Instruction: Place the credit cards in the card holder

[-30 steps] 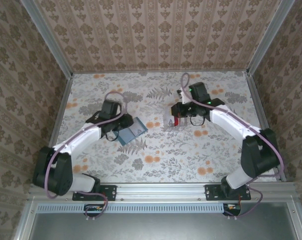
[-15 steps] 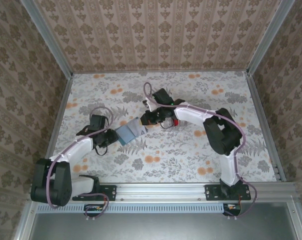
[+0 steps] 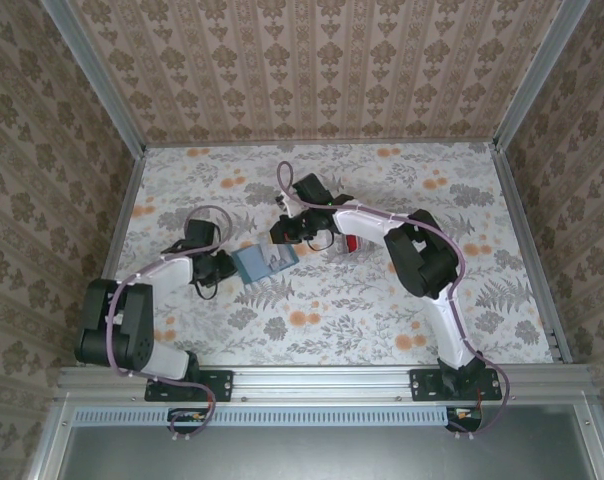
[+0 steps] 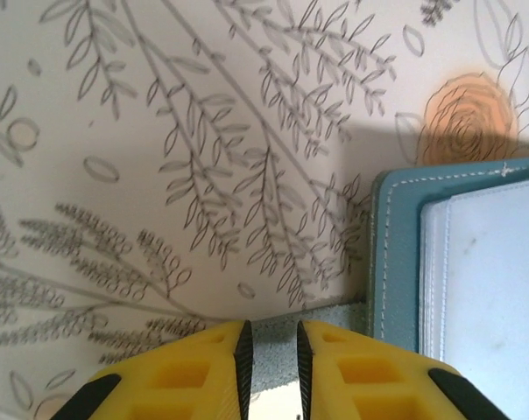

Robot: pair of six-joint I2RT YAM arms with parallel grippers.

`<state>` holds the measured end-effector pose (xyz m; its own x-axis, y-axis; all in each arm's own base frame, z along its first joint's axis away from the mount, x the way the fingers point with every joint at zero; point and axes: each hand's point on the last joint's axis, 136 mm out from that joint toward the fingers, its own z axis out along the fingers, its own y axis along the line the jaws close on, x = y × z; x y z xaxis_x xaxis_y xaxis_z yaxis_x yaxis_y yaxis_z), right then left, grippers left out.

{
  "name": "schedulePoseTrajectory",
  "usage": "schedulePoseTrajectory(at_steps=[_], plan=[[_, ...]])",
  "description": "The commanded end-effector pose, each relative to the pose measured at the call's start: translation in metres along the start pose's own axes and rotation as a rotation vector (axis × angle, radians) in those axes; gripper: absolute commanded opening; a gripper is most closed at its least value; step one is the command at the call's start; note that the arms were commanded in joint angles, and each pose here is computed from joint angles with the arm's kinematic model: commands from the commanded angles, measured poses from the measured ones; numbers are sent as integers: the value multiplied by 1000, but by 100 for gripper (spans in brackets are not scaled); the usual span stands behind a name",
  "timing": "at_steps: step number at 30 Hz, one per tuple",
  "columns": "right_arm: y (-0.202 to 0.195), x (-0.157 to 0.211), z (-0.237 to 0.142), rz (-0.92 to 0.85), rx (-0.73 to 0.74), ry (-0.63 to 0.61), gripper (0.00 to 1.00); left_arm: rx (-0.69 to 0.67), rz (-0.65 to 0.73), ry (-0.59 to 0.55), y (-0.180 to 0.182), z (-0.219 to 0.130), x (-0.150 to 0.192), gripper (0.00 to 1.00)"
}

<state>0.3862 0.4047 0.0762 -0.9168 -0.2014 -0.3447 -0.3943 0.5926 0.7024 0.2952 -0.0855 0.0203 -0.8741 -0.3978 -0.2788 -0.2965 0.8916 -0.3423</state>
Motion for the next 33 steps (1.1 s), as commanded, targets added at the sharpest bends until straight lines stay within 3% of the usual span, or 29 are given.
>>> schedulePoseTrajectory(at_steps=[1, 5, 13, 33], plan=[[4, 2, 7, 14, -29, 25, 11, -24, 23, 12, 4, 7, -3, 23], [-1, 4, 6, 15, 0, 25, 11, -22, 30, 16, 1, 10, -6, 22], [-6, -19, -19, 54, -2, -94, 11, -14, 38, 21, -2, 12, -8, 21], [-18, -12, 1, 97, -18, -47, 11, -1, 40, 29, -4, 13, -7, 20]])
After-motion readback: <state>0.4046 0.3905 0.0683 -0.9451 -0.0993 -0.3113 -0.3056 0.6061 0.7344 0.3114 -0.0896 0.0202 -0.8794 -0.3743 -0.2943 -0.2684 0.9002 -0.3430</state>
